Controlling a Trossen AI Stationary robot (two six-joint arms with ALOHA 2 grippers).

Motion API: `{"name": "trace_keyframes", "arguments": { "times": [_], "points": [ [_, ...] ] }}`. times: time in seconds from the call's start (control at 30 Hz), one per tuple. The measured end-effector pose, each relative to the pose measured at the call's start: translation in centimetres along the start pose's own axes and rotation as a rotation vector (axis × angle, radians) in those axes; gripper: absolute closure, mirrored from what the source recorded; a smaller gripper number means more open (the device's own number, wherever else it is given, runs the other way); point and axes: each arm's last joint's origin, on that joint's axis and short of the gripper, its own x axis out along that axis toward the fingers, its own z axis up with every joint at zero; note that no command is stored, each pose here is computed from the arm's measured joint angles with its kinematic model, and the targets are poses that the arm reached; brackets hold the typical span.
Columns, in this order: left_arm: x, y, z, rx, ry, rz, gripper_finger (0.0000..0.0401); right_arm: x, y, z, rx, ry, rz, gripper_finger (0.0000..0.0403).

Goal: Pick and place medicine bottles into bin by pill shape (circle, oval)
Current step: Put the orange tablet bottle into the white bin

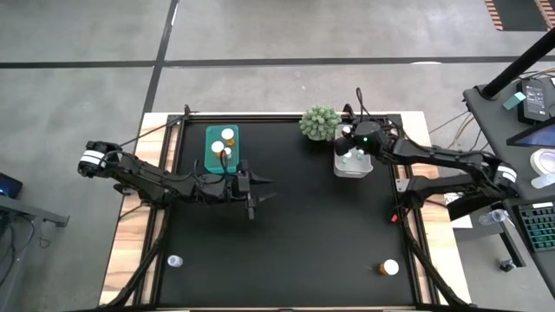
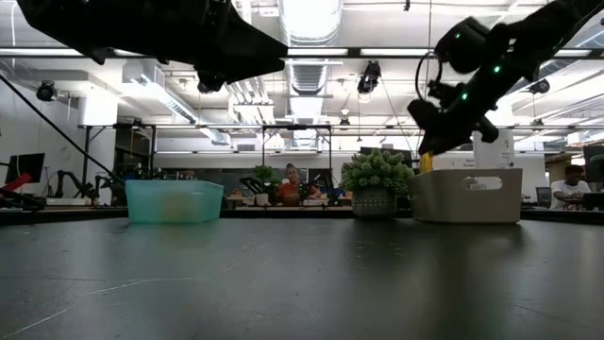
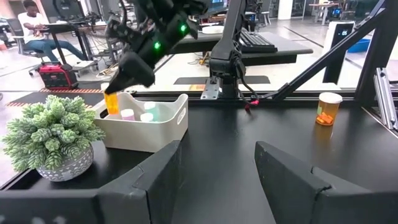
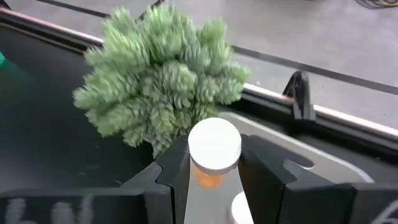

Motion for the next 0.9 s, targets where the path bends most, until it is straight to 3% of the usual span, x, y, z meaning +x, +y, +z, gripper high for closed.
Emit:
{"name": "trace_keyframes", "arguments": {
  "times": [0.43, 0.9],
  "points": [
    [0.0, 0.0, 0.0, -0.002, -0.004, 0.005, 0.0211, 4.5, 0.7, -2.4, -0.013, 0.097, -0.061, 0.0282],
    [0.0, 0.0, 0.1, -0.009, -0.004, 0.018, 0.0211, 4.7, 0.7, -2.6, -0.009, 0.104, -0.067, 0.0226]
  ]
}}
